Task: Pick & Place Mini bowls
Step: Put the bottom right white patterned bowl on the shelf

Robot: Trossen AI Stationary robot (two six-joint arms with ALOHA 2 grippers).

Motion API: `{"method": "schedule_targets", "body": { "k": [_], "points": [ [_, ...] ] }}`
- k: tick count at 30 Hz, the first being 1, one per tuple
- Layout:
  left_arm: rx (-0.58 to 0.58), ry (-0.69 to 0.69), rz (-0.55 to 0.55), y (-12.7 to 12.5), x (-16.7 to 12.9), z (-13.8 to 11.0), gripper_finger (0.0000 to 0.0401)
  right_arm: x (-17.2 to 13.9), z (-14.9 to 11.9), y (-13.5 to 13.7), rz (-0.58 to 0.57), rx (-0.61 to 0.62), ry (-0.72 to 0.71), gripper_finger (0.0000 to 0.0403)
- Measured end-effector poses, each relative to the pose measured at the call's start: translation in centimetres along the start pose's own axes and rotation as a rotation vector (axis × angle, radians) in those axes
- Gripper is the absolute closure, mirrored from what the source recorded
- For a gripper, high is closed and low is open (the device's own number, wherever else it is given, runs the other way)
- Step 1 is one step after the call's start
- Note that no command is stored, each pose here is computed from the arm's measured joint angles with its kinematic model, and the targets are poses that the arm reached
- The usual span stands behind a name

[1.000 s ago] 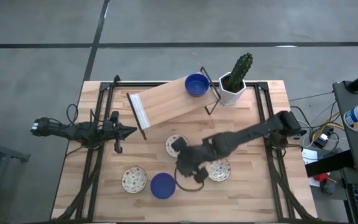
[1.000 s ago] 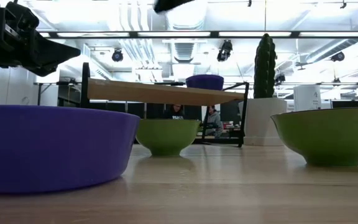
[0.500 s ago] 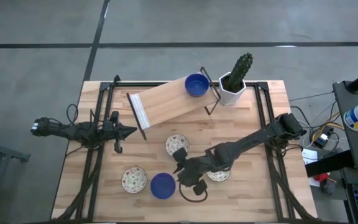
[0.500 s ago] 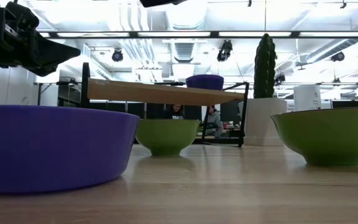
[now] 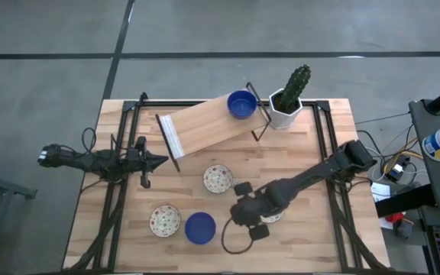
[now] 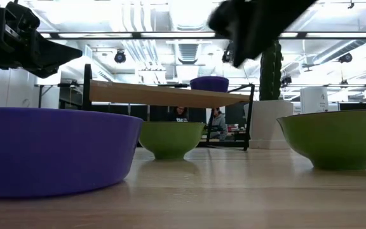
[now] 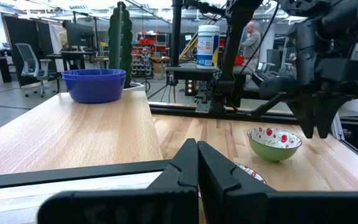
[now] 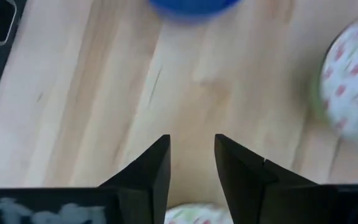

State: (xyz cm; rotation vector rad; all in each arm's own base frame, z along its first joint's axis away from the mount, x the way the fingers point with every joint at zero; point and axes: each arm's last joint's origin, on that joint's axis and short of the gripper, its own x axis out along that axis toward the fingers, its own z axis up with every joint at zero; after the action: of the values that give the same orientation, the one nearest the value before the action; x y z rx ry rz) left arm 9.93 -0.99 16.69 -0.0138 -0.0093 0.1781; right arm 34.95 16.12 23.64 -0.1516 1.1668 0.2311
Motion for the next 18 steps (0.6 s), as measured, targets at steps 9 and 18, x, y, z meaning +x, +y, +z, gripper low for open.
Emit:
{"method": "schedule_targets", "body": {
  "k": [9,18],
  "points": [
    [0.0,0.0,0.0,0.0,0.0,0.0,0.0401,-0.3,-1.4,2.6,0.038,0.179,0.102,0.0298],
    [0.0,0.0,0.0,0.0,0.0,0.0,0.0401,0.4,-3.3,3.7,-0.01,0.404,0.199,0.0308]
  ]
}}
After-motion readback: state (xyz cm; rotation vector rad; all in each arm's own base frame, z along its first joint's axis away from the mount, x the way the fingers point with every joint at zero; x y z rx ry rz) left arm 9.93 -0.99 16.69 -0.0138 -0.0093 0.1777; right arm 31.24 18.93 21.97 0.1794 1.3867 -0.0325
